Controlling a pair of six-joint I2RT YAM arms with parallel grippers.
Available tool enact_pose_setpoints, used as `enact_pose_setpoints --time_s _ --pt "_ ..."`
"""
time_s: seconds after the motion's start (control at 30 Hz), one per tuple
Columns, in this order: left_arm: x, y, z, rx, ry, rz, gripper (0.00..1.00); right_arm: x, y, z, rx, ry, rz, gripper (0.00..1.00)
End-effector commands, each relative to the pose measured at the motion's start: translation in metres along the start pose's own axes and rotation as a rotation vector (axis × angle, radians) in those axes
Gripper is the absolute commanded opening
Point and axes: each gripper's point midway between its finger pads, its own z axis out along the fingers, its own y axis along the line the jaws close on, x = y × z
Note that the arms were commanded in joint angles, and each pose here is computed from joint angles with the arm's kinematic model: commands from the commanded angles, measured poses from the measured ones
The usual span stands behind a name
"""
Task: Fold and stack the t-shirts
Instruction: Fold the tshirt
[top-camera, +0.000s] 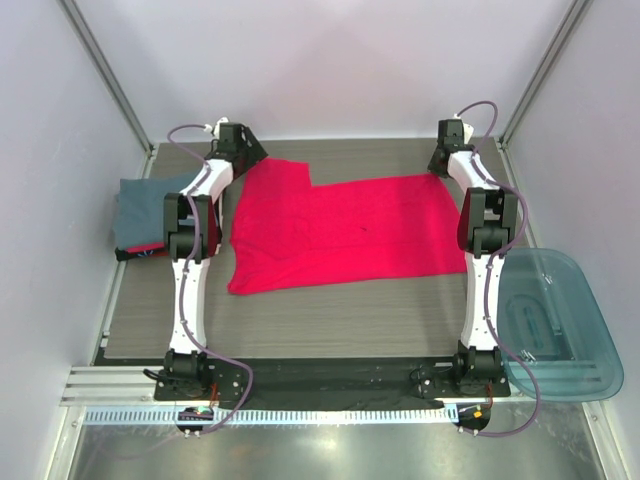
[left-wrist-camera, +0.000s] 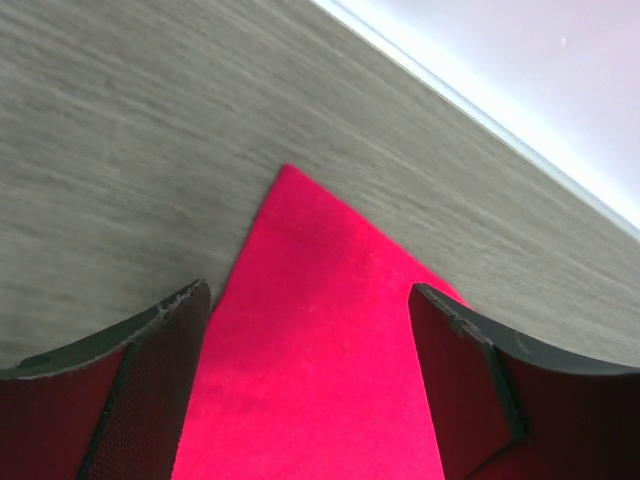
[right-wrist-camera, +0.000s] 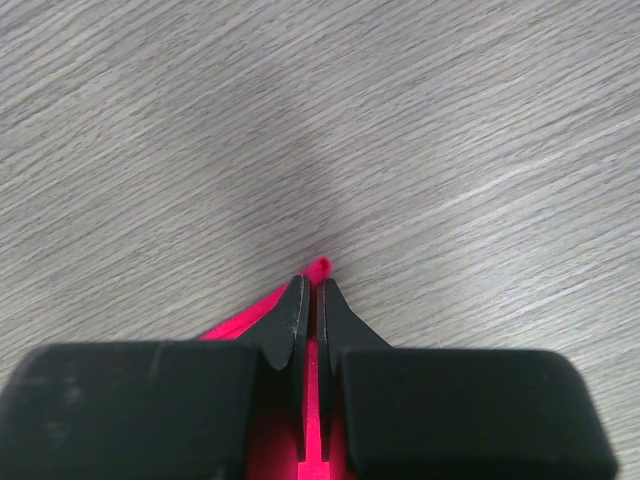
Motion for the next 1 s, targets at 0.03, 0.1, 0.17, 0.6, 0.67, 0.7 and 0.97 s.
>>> enact_pose_setpoints --time_s 0.03,0.1,0.17,0.6,0.67,0.7,0.97 --pt "-0.020 -0.005 0.001 -0.021 -0.033 0.001 0.79 0.002 -0.001 -0.005 0.011 0.010 -0.009 0.02" --pt "-0.013 0.002 0.004 -0.050 -0.013 0.010 0.77 0.001 -0.002 -0.005 0.010 0.009 -0.007 0.02" --pt "-0.009 0.000 0.005 -0.042 0.003 0.009 0.73 0.004 0.000 -0.003 -0.001 0.016 -0.005 0.02" --pt "0.007 -0.016 0.011 0.002 0.062 0.000 0.52 0.008 0.004 -0.004 -0.033 0.036 0.009 0.02" --pt "0.010 -0.015 0.013 0.003 0.069 -0.006 0.47 0.009 0.004 -0.003 -0.033 0.038 0.012 0.02" --pt "0.009 -0.015 0.013 0.005 0.070 -0.007 0.43 0.007 0.004 -0.004 -0.036 0.036 0.014 0.02" --pt "-0.011 -0.019 0.015 0.040 0.010 -0.020 0.00 0.006 0.005 -0.006 -0.057 0.041 0.023 0.01"
